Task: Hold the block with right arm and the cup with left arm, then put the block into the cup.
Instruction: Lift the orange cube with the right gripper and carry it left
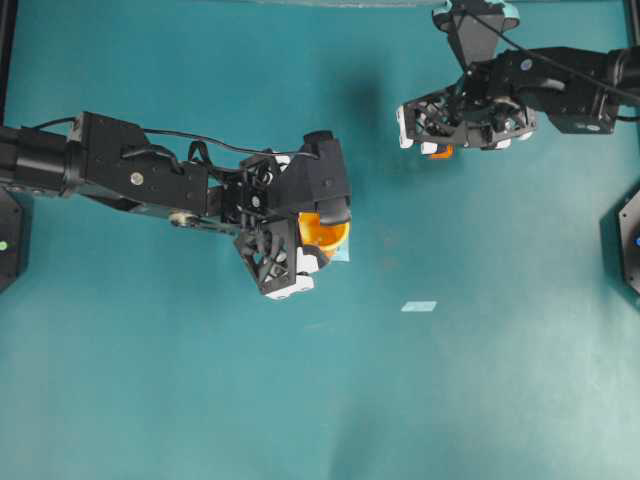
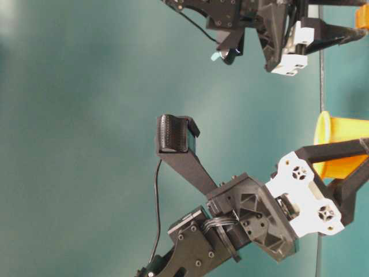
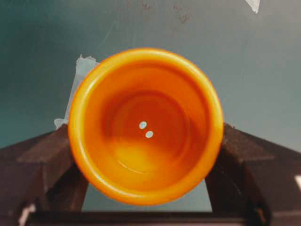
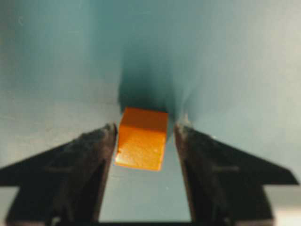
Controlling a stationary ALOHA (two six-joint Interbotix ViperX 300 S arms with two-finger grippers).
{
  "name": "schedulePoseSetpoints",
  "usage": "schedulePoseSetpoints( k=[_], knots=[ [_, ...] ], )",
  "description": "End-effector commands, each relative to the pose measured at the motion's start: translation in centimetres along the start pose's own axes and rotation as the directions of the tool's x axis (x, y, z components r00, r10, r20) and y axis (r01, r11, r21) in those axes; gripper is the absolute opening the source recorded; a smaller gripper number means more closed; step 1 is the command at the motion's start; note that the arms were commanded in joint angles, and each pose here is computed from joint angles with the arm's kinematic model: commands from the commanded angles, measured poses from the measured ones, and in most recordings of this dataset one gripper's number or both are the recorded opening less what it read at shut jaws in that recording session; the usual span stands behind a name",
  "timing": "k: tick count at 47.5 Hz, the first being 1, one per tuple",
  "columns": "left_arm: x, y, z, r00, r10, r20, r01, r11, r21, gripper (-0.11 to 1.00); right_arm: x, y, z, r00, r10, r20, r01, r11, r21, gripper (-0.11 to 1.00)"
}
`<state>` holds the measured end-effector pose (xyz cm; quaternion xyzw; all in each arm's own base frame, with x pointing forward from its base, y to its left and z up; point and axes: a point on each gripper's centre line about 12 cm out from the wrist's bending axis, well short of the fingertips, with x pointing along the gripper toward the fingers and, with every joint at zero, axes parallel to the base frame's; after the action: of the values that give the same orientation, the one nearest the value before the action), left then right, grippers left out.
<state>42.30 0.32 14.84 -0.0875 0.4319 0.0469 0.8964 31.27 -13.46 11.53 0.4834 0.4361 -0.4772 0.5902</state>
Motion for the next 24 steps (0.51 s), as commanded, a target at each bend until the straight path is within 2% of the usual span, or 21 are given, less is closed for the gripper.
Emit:
schedulePoseSetpoints(
  k=[1, 5, 9, 13, 15, 16, 18, 21, 24],
  knots=[
    [-0.8, -0.1, 0.9, 0.999, -0.005, 0.033, 0.005, 1.000, 0.000, 0.66, -0.6, 0.4, 0.2, 0.999, 0.035, 0.015, -0.035, 0.999, 0.001, 0.54],
    [-0.9, -0.1, 0.8, 0.999, -0.005, 0.033, 0.005, 1.000, 0.000, 0.66, -0.6, 0.7, 0.2, 0.998, 0.055, 0.024, -0.055, 0.998, -0.009, 0.48],
    [-0.9, 0.0, 0.6, 1.000, -0.004, 0.029, 0.004, 1.000, 0.000, 0.66, -0.8, 1.1, -0.1, 0.996, 0.085, 0.035, -0.083, 0.995, -0.047, 0.40],
    [-0.9, 0.0, 0.4, 1.000, -0.003, 0.024, 0.003, 1.000, 0.000, 0.66, -1.7, 1.9, -0.9, 0.987, 0.146, 0.067, -0.134, 0.978, -0.160, 0.40],
    [-0.9, 0.0, 0.5, 1.000, -0.004, 0.027, 0.004, 1.000, 0.000, 0.66, -2.4, 2.2, -1.6, 0.979, 0.184, 0.085, -0.159, 0.957, -0.244, 0.40],
    [-0.9, 0.0, 0.4, 1.000, -0.003, 0.026, 0.003, 1.000, 0.002, 0.66, -2.8, 2.6, -2.2, 0.972, 0.216, 0.097, -0.176, 0.934, -0.311, 0.40],
    [-0.9, 0.0, 0.4, 1.000, -0.004, 0.029, 0.004, 1.000, 0.000, 0.66, -3.5, 3.0, -3.0, 0.958, 0.264, 0.109, -0.203, 0.898, -0.389, 0.40],
    [-0.9, 0.0, 0.5, 0.999, -0.006, 0.035, 0.006, 1.000, 0.000, 0.66, -4.5, 3.5, -4.1, 0.932, 0.344, 0.115, -0.249, 0.838, -0.486, 0.40],
    [-0.9, 0.0, 0.6, 0.999, -0.007, 0.042, 0.007, 1.000, 0.002, 0.66, -5.5, 3.8, -5.0, 0.904, 0.412, 0.115, -0.290, 0.787, -0.544, 0.40]
  ],
)
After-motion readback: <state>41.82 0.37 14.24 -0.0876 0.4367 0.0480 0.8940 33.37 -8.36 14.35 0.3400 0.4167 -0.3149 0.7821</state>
